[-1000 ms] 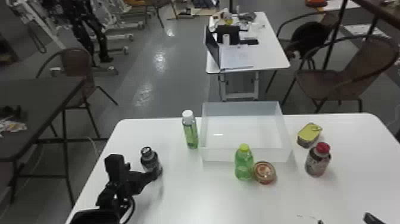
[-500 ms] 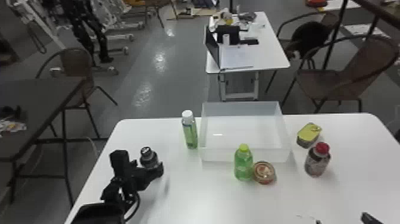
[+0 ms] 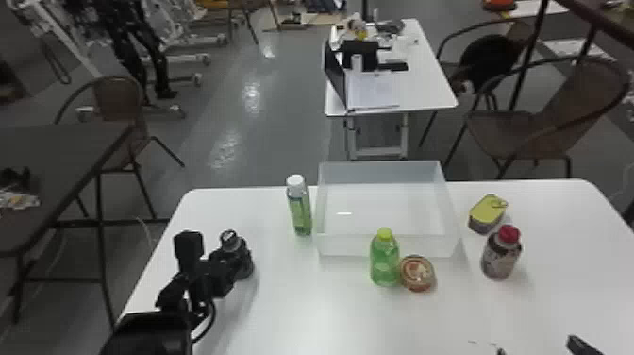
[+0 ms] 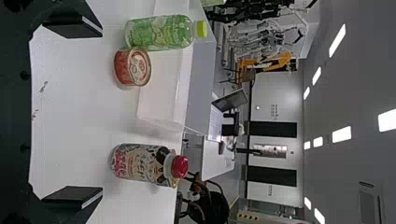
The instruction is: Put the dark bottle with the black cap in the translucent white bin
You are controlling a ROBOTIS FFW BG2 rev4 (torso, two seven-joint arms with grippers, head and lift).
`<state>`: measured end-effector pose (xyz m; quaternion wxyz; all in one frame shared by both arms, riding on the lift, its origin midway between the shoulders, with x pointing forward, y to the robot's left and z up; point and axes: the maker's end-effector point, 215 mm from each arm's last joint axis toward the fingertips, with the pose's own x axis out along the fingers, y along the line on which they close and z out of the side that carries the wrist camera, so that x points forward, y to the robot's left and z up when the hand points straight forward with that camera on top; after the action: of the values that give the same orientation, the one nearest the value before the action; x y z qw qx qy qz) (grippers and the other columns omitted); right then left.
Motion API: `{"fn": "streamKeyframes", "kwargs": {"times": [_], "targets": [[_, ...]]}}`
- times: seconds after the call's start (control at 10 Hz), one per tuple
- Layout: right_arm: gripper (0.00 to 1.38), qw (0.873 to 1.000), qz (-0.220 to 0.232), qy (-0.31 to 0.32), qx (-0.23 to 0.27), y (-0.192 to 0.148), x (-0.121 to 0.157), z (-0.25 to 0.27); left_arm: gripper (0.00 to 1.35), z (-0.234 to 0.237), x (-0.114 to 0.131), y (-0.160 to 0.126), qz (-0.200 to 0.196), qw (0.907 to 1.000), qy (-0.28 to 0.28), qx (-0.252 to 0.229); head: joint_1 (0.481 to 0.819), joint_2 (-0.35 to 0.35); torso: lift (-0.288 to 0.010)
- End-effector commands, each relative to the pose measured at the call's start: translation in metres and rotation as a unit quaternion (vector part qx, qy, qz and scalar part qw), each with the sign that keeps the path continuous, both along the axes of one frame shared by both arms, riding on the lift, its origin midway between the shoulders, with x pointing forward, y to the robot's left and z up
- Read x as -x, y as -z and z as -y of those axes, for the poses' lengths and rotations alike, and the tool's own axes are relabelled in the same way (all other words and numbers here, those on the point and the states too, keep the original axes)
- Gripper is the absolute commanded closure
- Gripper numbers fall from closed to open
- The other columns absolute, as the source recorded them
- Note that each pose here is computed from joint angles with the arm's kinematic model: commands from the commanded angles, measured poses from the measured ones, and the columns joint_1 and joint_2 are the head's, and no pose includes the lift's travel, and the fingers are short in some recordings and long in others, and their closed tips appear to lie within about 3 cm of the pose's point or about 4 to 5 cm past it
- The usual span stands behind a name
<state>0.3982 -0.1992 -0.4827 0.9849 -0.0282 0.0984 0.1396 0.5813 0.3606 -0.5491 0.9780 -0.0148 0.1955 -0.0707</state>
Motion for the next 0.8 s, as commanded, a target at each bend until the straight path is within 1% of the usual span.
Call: {"fn": "streamKeyframes", "kwargs": {"times": [0.0,0.1,0.2,0.3,0.4,0.5,0.6,0.7], "targets": [[0.1,1.0,-0.001,0.001,0.0,0.001,0.0,0.001,0.82,0.002,0.0,0.001,-0.002,1.0,0.001,-0.003,0.695,0.182,0.0],[0.11,1.0,-0.001,0.001,0.0,0.001,0.001,0.003,0.82,0.006,0.001,0.002,0.0,1.0,0.003,-0.005,0.695,0.18,0.0],[0.11,1.0,-0.003,0.003,0.003,0.001,0.003,0.007,0.82,0.018,-0.007,-0.011,0.02,0.9997,0.011,-0.004,0.695,0.178,0.0],[0.11,1.0,-0.003,0.003,0.003,0.002,0.004,0.008,0.82,0.031,-0.012,-0.023,0.028,0.9993,0.02,-0.013,0.695,0.168,0.0],[0.11,1.0,-0.003,0.003,0.003,0.002,0.004,0.008,0.82,0.044,-0.014,-0.037,0.037,0.9989,0.021,-0.022,0.695,0.152,0.0],[0.11,1.0,-0.003,0.002,0.002,0.002,0.003,0.007,0.82,0.061,-0.011,-0.055,0.055,0.9979,0.026,-0.02,0.695,0.145,0.0],[0.11,1.0,-0.005,0.003,0.002,0.004,0.003,0.008,0.82,0.083,-0.008,-0.076,0.073,0.9962,0.041,-0.022,0.695,0.117,0.0],[0.11,1.0,-0.006,0.004,-0.001,0.005,0.004,0.008,0.82,0.11,-0.008,-0.1,0.088,0.9941,0.059,-0.021,0.695,0.106,0.0]]}}
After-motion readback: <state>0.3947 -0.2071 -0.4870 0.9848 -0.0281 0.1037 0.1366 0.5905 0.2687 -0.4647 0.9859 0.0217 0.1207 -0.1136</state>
